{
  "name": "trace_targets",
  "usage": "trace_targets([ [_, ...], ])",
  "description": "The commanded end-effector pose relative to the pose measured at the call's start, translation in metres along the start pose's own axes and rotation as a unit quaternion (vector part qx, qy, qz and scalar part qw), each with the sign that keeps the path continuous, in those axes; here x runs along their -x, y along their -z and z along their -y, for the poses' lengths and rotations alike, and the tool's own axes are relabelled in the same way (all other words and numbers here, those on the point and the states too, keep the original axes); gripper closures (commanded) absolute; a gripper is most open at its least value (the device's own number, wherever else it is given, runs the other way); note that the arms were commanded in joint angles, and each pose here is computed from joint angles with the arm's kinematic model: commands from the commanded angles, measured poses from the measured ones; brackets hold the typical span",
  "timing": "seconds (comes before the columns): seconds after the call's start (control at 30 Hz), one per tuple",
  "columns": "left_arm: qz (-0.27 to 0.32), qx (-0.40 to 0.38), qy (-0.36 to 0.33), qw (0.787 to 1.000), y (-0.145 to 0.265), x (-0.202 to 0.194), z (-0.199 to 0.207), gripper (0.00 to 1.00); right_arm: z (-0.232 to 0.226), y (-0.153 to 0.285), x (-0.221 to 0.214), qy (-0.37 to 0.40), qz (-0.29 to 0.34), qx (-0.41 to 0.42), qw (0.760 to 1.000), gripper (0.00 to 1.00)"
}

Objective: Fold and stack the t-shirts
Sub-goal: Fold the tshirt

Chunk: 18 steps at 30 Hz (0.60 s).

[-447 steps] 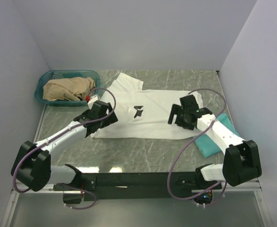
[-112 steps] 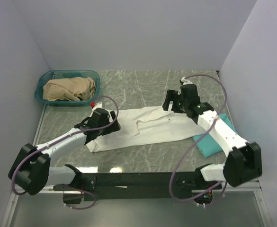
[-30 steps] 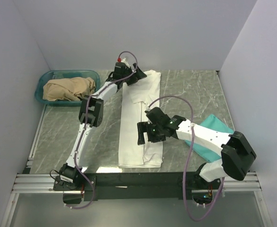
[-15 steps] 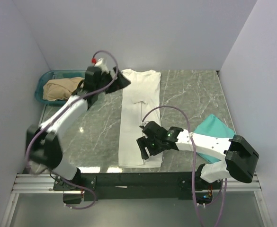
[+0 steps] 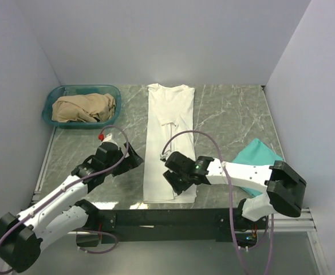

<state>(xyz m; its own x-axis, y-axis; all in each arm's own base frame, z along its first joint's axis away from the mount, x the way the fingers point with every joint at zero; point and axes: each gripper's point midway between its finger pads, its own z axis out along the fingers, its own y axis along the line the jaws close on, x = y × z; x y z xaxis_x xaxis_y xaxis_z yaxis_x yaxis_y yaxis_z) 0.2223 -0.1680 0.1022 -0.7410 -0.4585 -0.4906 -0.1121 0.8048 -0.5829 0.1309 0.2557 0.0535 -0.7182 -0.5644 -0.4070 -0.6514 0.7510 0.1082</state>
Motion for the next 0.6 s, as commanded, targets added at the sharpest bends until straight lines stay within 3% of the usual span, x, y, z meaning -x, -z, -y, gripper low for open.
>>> trace_targets([
  [0.0,-0.018,-0.023,0.027,0.999,0.008,-0.015,0.004,0.01,-0.011,0.002,0.014,0.049,0.013,0.001,0.999,0.46],
  [0.17,-0.034,-0.001,0.028,0.999,0.008,-0.026,-0.008,0.01,-0.009,-0.013,0.004,0.063,-0.017,-0.024,0.998,0.46],
  [0.4,-0.039,0.012,0.028,0.999,0.007,-0.031,-0.014,0.01,-0.007,-0.023,0.003,0.055,-0.028,-0.041,0.997,0.68],
  [0.5,-0.039,0.010,0.029,0.999,0.006,-0.030,-0.013,0.01,-0.011,-0.016,0.003,0.042,-0.028,-0.030,0.998,0.82],
  [0.57,-0.044,0.010,0.029,0.999,0.006,-0.032,-0.012,0.01,-0.021,-0.009,0.003,0.029,-0.029,-0.005,0.999,0.86],
])
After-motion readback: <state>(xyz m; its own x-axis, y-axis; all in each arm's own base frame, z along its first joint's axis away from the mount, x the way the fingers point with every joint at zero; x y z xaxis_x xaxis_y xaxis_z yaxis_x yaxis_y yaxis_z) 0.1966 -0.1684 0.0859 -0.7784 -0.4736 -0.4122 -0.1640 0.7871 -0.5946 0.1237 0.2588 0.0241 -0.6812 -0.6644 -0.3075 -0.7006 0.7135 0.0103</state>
